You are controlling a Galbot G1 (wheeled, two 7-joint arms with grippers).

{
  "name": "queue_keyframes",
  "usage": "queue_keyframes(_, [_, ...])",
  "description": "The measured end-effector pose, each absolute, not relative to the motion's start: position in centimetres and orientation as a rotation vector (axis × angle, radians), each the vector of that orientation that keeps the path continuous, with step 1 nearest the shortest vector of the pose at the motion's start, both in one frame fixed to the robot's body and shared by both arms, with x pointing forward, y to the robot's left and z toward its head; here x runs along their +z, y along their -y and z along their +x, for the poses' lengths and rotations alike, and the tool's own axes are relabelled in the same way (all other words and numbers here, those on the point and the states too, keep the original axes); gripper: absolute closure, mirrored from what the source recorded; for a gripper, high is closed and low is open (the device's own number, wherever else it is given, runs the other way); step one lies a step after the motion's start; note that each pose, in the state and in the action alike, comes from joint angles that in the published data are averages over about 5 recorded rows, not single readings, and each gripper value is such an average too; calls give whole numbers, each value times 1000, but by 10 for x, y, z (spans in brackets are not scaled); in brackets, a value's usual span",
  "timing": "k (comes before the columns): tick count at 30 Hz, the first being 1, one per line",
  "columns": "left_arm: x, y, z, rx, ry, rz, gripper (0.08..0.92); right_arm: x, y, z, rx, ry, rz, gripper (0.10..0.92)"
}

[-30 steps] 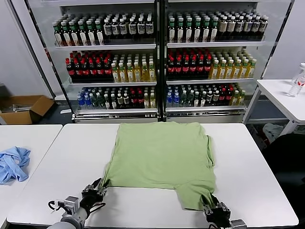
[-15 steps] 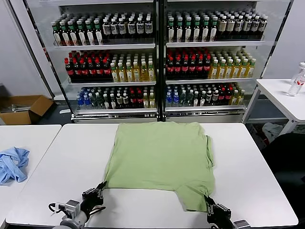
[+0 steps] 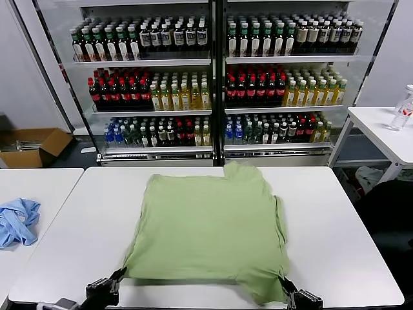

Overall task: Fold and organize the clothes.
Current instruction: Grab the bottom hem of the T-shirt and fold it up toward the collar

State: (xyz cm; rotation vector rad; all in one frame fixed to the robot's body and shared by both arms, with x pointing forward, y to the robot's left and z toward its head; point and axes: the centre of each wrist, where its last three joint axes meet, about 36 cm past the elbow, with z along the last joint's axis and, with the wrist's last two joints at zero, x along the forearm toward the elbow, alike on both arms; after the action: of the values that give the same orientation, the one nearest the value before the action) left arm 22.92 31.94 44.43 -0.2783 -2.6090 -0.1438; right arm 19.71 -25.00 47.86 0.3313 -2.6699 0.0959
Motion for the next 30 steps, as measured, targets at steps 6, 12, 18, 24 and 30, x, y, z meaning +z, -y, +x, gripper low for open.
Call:
queue_keyframes(6, [446, -323, 255, -130, 2690, -292, 912, 471, 249, 232, 114, 2703, 296, 916])
queue_keyframes(12, [428, -323, 301, -76, 2762, -282, 912, 462, 250, 268, 133, 2724, 270, 916])
queue_keyframes(18, [412, -321, 347, -64, 2781, -289, 912, 450, 250, 301, 134, 2737, 245, 916])
queue_keyframes(24, [397, -319, 383, -67, 2769, -299, 912, 442, 252, 330, 147, 2740, 227, 916])
queue_keyframes(30, [385, -317, 409, -89, 2744, -288, 905, 430, 250, 353, 152, 2717, 209, 869])
